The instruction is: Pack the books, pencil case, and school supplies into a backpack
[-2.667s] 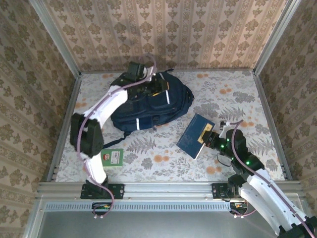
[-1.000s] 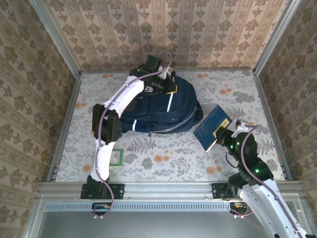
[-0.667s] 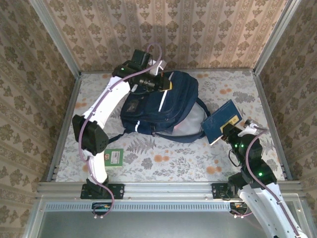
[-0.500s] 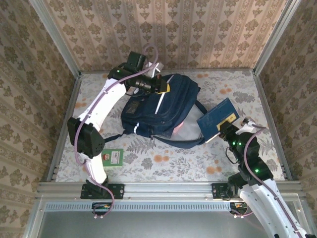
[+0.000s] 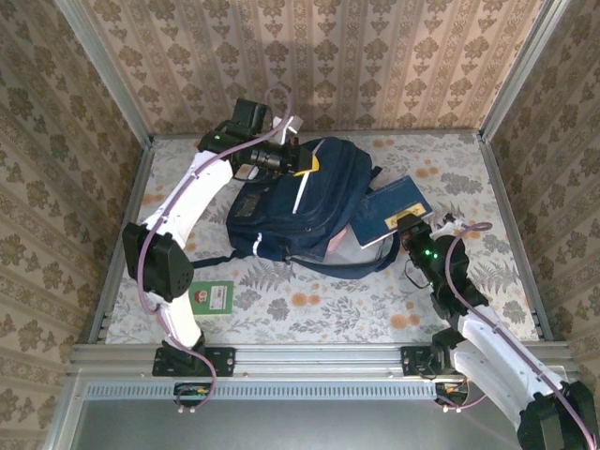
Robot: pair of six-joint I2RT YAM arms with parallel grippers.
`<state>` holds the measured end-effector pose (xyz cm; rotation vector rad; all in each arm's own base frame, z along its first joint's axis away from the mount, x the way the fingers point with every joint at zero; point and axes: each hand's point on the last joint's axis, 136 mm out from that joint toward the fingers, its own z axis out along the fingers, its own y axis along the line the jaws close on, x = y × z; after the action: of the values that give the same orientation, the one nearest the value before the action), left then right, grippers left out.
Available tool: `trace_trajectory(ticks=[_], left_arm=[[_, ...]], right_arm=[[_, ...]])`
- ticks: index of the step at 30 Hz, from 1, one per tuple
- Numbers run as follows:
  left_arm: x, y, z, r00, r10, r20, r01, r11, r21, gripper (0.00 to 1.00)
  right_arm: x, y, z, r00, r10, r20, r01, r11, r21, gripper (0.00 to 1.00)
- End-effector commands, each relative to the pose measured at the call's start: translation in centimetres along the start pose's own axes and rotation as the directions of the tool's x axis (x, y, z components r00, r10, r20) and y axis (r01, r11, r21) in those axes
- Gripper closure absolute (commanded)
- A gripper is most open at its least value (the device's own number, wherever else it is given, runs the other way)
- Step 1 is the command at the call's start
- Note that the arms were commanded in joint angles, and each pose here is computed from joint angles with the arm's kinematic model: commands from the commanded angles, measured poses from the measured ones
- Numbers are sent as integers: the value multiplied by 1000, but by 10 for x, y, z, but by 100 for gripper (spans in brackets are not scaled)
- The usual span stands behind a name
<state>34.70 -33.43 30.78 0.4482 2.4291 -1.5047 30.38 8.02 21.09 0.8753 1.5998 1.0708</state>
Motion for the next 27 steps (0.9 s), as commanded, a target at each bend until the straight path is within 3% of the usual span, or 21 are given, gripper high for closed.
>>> trace_trajectory(ticks=[1, 15, 27], left_arm=[[-14, -62, -27, 985, 156, 77, -166, 975, 147, 100], [-23, -68, -24, 985, 138, 104, -155, 971, 182, 100], [-39, -87, -25, 980, 147, 134, -174, 959, 221, 100]], right_arm=[[-10, 42, 2, 995, 103, 15, -99, 979, -179, 100], [42, 64, 68, 990, 130, -60, -139, 971, -196, 100], [126, 56, 150, 981, 77, -178, -105, 982, -157, 100]])
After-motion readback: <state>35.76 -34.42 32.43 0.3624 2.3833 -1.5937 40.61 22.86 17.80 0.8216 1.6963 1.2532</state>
